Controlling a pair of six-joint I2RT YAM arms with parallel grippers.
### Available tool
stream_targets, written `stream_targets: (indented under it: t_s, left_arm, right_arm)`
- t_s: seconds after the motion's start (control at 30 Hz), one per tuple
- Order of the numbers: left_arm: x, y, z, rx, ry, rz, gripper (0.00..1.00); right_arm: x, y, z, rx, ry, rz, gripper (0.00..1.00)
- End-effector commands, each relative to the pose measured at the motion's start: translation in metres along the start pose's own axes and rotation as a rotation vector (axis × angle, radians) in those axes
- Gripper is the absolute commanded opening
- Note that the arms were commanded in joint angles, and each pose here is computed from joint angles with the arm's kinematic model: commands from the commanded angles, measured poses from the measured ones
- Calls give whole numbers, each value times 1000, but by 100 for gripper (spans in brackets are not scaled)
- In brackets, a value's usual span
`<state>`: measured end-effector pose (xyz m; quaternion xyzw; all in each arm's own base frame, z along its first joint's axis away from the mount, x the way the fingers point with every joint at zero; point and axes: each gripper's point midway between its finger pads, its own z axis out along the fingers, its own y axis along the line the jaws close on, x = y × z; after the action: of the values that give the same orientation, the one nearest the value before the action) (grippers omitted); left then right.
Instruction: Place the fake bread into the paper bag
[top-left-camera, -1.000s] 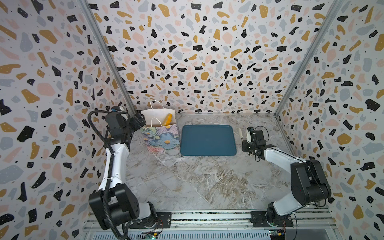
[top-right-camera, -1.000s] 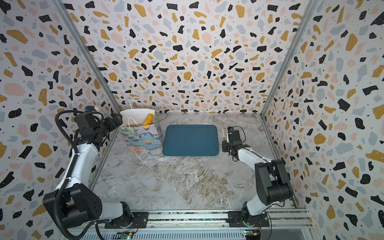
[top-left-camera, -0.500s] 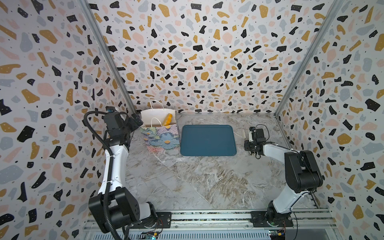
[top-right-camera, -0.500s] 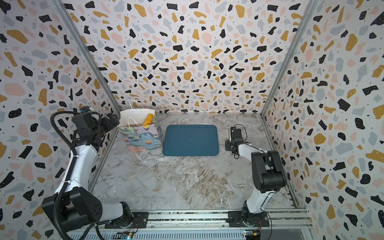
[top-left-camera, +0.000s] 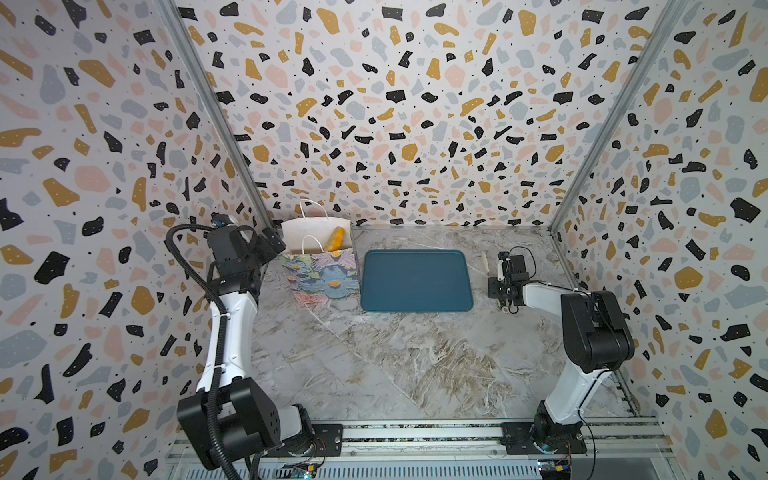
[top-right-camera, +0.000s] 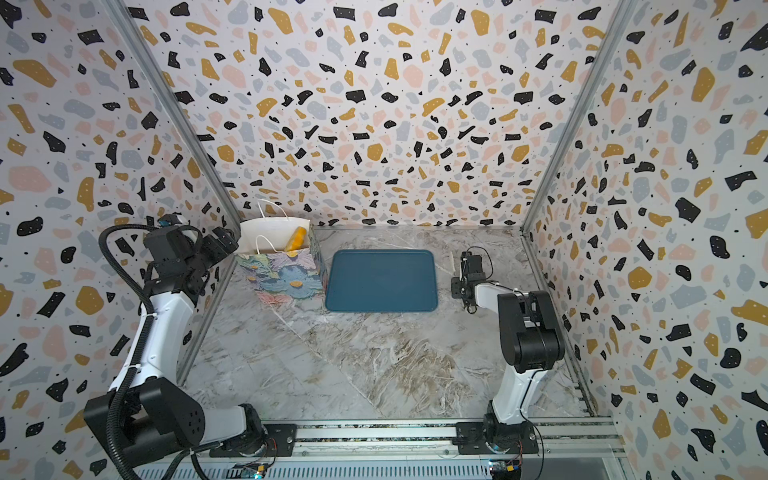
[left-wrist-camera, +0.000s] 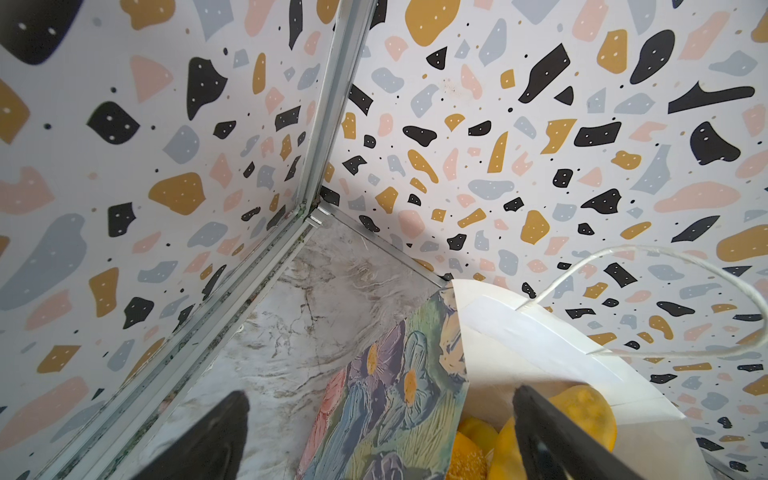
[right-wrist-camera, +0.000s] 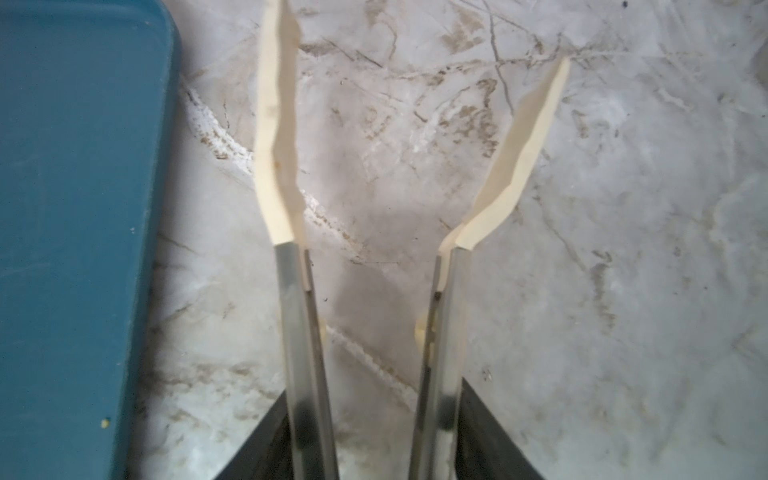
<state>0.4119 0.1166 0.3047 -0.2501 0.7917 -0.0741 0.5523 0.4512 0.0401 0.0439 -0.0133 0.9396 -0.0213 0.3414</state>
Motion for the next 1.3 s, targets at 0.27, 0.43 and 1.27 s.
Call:
stream_targets:
  t_s: [0.27,0.43,1.27]
  left_arm:
    - [-24,3,-23,-34,-134,-13,100]
    - [-24,12,-37,-72,-198,-29,100]
    - [68,37,-63,6,-256,-174,100]
  right_arm:
    - [-27,1,-35,-53,-118,87,88]
    - [-33,0,-48,-59,-141,92,99]
    - [-30,-21,-171,-131,-483,166,99]
